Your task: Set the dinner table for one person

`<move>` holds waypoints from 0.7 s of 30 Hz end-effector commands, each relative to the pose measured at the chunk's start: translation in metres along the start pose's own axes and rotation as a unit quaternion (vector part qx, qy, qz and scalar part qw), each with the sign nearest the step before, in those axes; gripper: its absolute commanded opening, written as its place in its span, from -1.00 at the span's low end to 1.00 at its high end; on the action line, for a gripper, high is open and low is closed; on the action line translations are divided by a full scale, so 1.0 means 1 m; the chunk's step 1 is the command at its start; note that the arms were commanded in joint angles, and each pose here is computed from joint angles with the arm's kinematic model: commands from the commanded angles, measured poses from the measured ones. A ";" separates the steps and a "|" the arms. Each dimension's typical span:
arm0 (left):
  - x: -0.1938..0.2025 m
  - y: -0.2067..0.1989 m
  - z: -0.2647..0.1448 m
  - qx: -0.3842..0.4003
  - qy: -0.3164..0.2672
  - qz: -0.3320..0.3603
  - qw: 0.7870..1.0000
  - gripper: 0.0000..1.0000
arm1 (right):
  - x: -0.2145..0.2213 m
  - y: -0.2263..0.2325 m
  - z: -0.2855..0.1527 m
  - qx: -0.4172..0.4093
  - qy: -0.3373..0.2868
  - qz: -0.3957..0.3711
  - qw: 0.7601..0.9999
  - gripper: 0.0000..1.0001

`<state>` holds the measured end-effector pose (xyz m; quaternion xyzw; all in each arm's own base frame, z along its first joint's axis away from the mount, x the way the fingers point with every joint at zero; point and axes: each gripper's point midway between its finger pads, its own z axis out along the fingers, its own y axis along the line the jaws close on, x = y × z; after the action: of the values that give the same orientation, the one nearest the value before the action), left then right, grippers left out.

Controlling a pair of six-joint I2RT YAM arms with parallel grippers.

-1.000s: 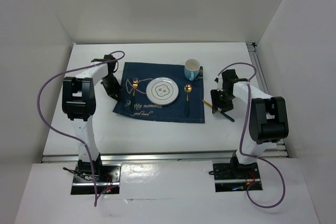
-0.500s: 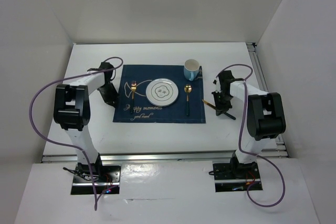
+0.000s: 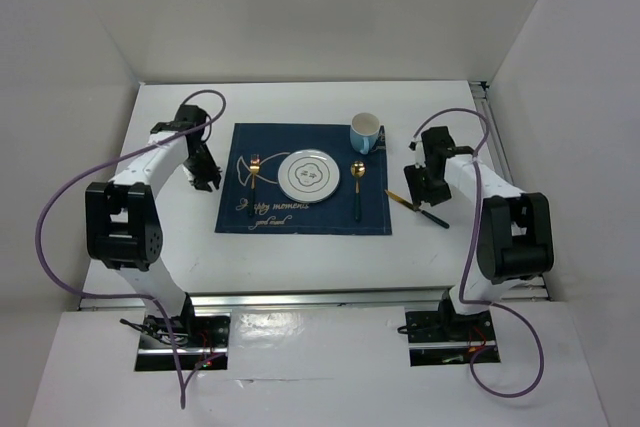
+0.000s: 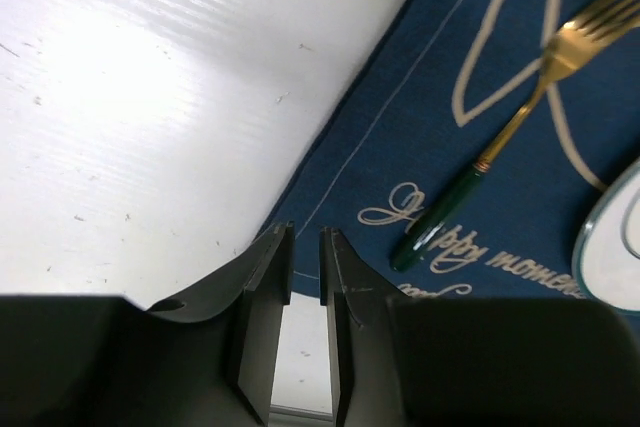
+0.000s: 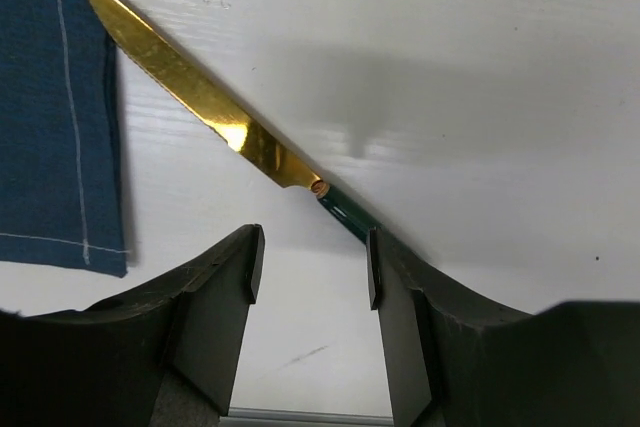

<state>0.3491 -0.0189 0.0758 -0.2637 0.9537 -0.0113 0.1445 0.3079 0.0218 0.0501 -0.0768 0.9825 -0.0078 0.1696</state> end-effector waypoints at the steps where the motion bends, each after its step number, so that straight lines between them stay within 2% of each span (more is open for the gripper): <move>1: -0.017 -0.001 -0.029 0.008 -0.035 0.008 0.999 -0.30 | 0.000 -0.010 0.011 0.017 0.002 -0.037 0.999 0.15; 8: -0.024 -0.004 -0.045 0.018 -0.052 0.006 0.998 -0.25 | 0.001 -0.017 0.024 0.001 -0.007 -0.042 0.999 0.12; 9: -0.024 -0.004 -0.045 0.018 -0.052 0.006 0.998 -0.13 | 0.003 -0.017 0.028 0.000 0.000 -0.042 0.999 0.12; 12: -0.026 -0.004 -0.053 0.023 -0.062 0.010 0.998 -0.04 | 0.006 -0.022 0.035 0.007 0.004 -0.037 0.999 0.08; 14: -0.024 -0.003 -0.056 0.024 -0.062 0.010 0.998 -0.04 | 0.013 -0.023 0.039 -0.006 0.012 -0.020 1.000 -0.04; 17: -0.027 -0.005 -0.059 0.026 -0.067 0.010 0.997 -0.04 | 0.016 -0.023 0.041 -0.010 0.013 -0.011 1.000 -0.47; 21: -0.031 -0.006 -0.064 0.029 -0.071 0.009 0.997 -0.04 | 0.018 -0.037 0.040 0.016 0.008 0.005 1.000 -0.84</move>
<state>0.3534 -0.0164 0.1203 -0.2532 0.9487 -0.0175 0.1887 0.3105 -0.0063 0.0136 -0.0820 0.9844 -0.0064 0.1555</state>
